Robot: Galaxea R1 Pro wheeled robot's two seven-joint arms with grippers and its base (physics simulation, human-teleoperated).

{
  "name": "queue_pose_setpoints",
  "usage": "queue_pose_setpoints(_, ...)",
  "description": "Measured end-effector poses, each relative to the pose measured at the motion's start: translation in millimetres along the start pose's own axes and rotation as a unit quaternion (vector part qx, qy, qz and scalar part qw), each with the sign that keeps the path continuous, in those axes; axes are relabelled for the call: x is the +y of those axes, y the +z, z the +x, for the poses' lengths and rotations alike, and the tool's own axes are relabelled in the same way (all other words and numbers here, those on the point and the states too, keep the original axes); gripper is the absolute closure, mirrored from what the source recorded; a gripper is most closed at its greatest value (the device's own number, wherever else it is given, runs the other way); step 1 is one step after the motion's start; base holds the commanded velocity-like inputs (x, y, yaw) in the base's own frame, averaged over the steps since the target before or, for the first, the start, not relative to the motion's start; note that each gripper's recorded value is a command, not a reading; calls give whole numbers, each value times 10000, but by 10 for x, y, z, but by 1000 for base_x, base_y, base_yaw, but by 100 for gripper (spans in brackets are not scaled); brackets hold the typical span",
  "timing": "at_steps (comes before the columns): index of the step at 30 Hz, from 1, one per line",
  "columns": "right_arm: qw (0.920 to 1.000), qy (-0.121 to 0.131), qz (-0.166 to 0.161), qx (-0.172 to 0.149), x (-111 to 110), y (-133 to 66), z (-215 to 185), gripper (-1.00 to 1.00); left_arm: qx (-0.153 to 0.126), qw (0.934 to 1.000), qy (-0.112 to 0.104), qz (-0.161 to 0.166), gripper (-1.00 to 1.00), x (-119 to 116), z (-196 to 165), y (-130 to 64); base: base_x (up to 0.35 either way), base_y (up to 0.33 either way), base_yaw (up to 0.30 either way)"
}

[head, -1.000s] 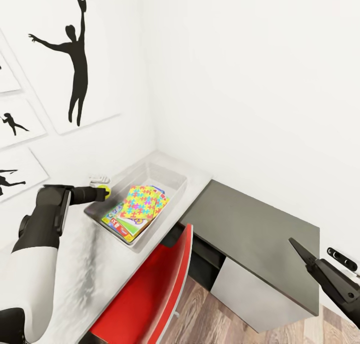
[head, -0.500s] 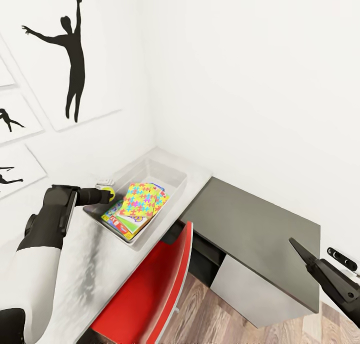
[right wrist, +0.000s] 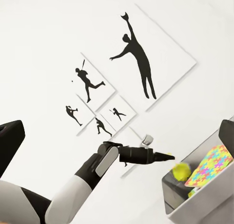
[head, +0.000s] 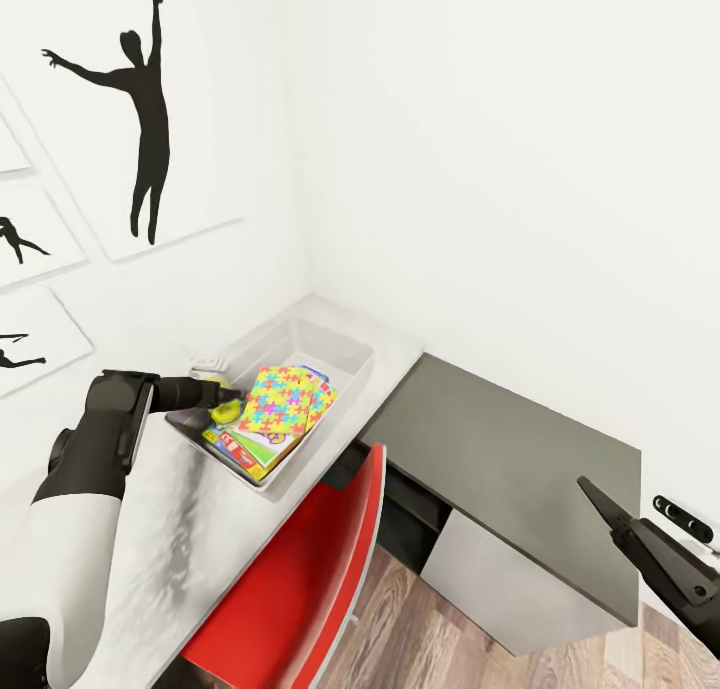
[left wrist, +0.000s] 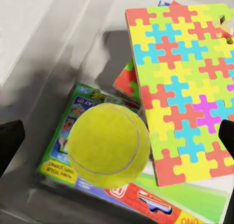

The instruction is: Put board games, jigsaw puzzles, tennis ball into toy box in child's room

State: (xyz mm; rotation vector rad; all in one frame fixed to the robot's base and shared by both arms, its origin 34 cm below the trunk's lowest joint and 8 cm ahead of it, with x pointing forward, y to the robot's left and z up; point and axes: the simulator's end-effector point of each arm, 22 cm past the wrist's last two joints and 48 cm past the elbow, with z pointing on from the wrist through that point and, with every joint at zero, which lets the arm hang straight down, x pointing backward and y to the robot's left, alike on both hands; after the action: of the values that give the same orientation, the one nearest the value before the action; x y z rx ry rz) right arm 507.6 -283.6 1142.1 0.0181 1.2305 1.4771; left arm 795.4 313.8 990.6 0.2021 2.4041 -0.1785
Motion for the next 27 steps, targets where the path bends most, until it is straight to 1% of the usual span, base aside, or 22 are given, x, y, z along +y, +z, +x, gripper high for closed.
queue_pose_setpoints(14, 10000, 1, -2, -5, 2, 1, 1, -100, -20, 10000, -22, 52, -100, -5, -7, -10, 0, 0, 0)
queue_pose_setpoints(21, 10000, -25, -35, -17, 34, 9, -14, -100, -176, 9998, -19, 85, -100, -6, -124, -112, 0, 0, 0)
queue_pose_setpoints(23, 10000, -36, -46, -20, 46, 12, -20, -100, -275, 9995, 4, 182, -100, -55, -200, -176, 0, 0, 0)
queue_pose_setpoints(25, 10000, -46, -57, -23, 58, 15, -26, -100, -427, 9980, 66, 455, -100, -185, -318, -286, 0, 0, 0)
queue_pose_setpoints(27, 10000, -55, -69, -28, 69, 18, -31, -100, -537, 9953, 142, 799, -100, -333, -401, -394, 0, 0, 0)
